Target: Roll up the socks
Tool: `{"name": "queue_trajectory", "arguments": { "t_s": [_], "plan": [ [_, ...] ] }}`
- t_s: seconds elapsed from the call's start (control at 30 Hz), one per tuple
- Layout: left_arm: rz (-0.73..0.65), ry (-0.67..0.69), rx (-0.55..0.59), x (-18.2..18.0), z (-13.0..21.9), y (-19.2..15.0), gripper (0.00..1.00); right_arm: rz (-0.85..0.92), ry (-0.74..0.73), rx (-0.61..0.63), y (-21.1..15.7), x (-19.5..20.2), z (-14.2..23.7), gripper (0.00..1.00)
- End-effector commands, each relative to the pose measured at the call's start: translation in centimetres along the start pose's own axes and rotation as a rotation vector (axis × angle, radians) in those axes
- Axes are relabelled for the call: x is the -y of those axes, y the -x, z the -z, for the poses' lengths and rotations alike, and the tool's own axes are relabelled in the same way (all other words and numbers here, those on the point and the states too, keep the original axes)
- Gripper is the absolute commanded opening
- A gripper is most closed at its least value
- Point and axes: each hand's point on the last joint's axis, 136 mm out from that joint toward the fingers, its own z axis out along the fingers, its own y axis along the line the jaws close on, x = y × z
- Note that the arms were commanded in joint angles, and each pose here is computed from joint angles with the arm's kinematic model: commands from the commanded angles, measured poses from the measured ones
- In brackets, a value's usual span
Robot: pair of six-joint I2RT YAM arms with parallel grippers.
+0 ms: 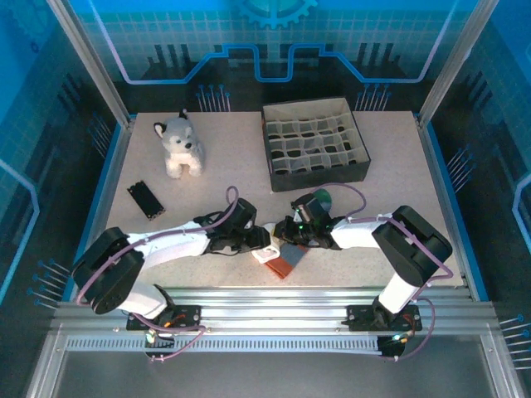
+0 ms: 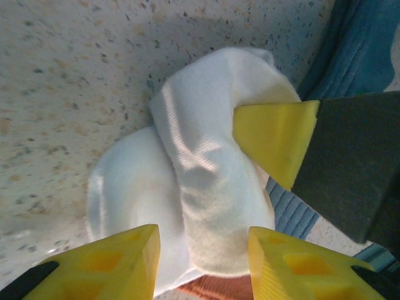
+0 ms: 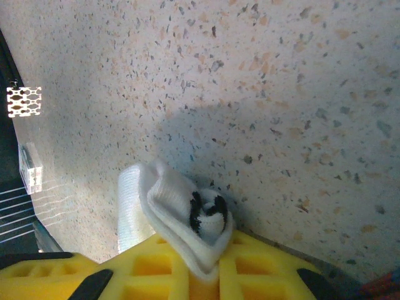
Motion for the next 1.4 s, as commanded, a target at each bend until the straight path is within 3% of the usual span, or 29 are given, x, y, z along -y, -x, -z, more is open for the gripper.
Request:
{"name": "queue_trajectory", "arguments": {
  "t_s": [0.0, 0.17, 0.27, 0.33, 0.43, 0.5, 0.77, 0.97, 1.17, 1.37],
  "plan": [
    [0.061, -0.006, 0.001, -0.1, -1.5, -0.3, 0.41, 0.004, -0.075, 0.000, -0.9, 1.8, -0.1, 0.10],
    [0.067, -0.049, 0.007, 0.4, -2.7, -0.1, 0.36, 0.002, -0.063, 0.003, -1.0, 1.6, 0.1, 0.10],
    [0.057, -0.088, 0.006, 1.2, -2.8, 0.1, 0.16, 0.001, -0.048, 0.018, -0.8, 1.2, 0.6, 0.12],
    [0.044, -0.105, 0.009, 1.6, -2.8, 0.2, 0.01, 0.008, -0.042, 0.032, -0.6, 0.8, 1.0, 0.22],
    [0.007, -0.089, 0.006, 1.6, -2.6, 0.3, 0.00, 0.023, -0.044, 0.047, -0.3, 0.4, 2.0, 0.42],
    [-0.023, -0.060, -0.006, 1.4, -2.6, 0.2, 0.00, 0.033, -0.052, 0.057, -0.1, 0.1, 3.1, 0.45],
    [-0.147, -0.006, -0.033, 1.3, -2.9, -0.3, 0.00, 0.083, -0.140, 0.037, 0.1, -0.3, 6.3, 0.48],
    [-0.235, 0.021, -0.038, 2.2, -3.5, -0.6, 0.00, 0.076, -0.129, -0.027, -0.2, -0.7, 4.7, 0.37],
    [-0.314, 0.022, -0.017, 3.3, -3.9, -0.6, 0.00, 0.075, -0.218, -0.057, 0.2, 0.4, 3.8, 0.47],
    [-0.376, 0.031, -0.011, 3.7, -4.3, -0.9, 0.00, 0.106, -0.320, -0.101, 0.4, 1.7, 2.9, 0.48]
  ]
}}
